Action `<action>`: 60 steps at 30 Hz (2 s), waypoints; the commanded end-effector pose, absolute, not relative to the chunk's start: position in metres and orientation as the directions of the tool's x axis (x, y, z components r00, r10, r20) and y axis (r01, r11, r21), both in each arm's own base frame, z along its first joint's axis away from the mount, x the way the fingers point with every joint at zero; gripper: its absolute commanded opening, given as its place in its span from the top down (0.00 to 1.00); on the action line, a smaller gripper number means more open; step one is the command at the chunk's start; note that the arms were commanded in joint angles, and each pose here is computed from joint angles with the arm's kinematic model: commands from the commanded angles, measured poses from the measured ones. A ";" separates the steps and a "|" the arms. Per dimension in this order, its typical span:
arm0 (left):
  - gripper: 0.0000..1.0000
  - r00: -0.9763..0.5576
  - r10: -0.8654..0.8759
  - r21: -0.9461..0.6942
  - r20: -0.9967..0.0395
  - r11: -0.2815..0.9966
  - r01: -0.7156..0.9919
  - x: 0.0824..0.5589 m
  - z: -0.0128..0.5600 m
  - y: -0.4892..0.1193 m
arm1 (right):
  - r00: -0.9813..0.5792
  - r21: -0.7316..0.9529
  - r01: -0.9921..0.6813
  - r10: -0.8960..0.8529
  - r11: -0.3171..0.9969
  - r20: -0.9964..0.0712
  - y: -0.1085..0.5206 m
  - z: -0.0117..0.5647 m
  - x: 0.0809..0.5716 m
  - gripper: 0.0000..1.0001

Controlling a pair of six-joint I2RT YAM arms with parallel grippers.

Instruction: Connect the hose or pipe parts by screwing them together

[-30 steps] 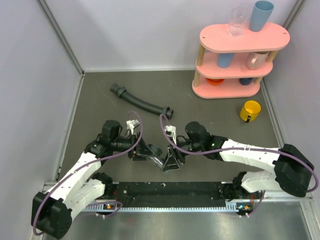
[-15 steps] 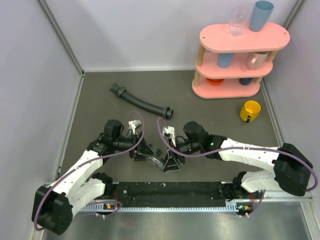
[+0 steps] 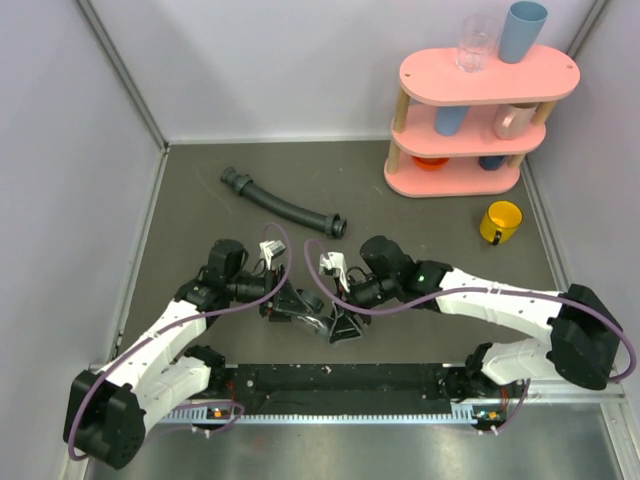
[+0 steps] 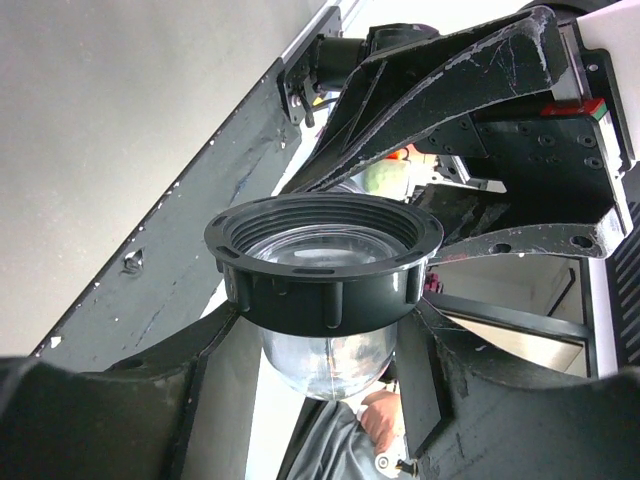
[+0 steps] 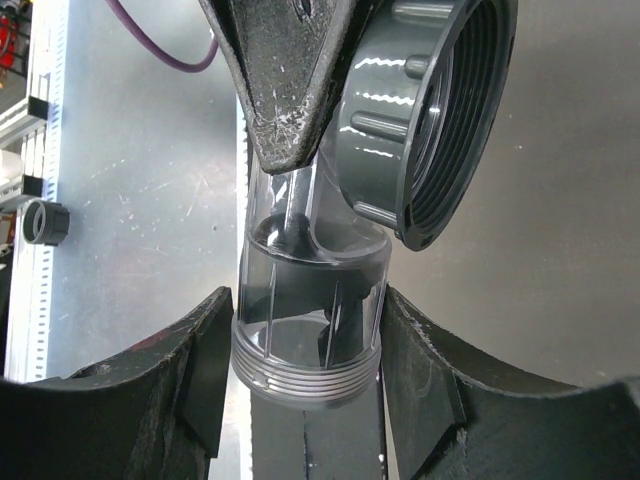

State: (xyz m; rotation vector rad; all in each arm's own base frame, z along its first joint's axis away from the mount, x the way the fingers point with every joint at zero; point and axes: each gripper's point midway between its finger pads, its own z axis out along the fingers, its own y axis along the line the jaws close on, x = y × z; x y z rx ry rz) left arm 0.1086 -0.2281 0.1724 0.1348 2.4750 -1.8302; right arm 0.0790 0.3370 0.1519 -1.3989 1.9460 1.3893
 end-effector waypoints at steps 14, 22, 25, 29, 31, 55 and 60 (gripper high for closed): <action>0.53 -0.981 0.099 -0.956 -0.170 0.225 0.188 0.099 0.183 -0.230 | -0.308 0.384 -0.918 -0.439 -0.095 -0.844 0.359 0.198 0.095 0.94; 0.42 -0.983 0.100 -0.956 -0.155 0.236 0.175 0.100 0.179 -0.231 | -0.316 0.393 -0.915 -0.451 -0.087 -0.835 0.359 0.194 0.096 0.94; 0.42 -0.981 0.101 -0.954 -0.164 0.237 0.183 0.101 0.180 -0.232 | -0.315 0.393 -0.915 -0.450 -0.089 -0.836 0.360 0.195 0.097 0.94; 0.53 -0.981 0.110 -0.955 -0.160 0.235 0.182 0.100 0.181 -0.234 | -0.319 0.395 -0.915 -0.448 -0.085 -0.835 0.361 0.198 0.099 0.94; 0.73 -0.982 0.104 -0.954 -0.160 0.239 0.181 0.101 0.180 -0.234 | -0.321 0.399 -0.913 -0.450 -0.087 -0.833 0.360 0.197 0.099 0.94; 1.00 -0.831 -0.192 -0.759 -0.522 0.549 0.350 0.210 0.205 -0.190 | -0.365 0.231 -0.867 -0.248 0.441 -0.897 0.305 0.230 0.199 0.07; 1.00 -0.686 -0.274 -0.457 -0.674 0.884 0.096 0.240 0.183 -0.110 | -0.304 0.046 -0.777 -0.310 0.628 -0.901 0.311 0.227 0.274 0.07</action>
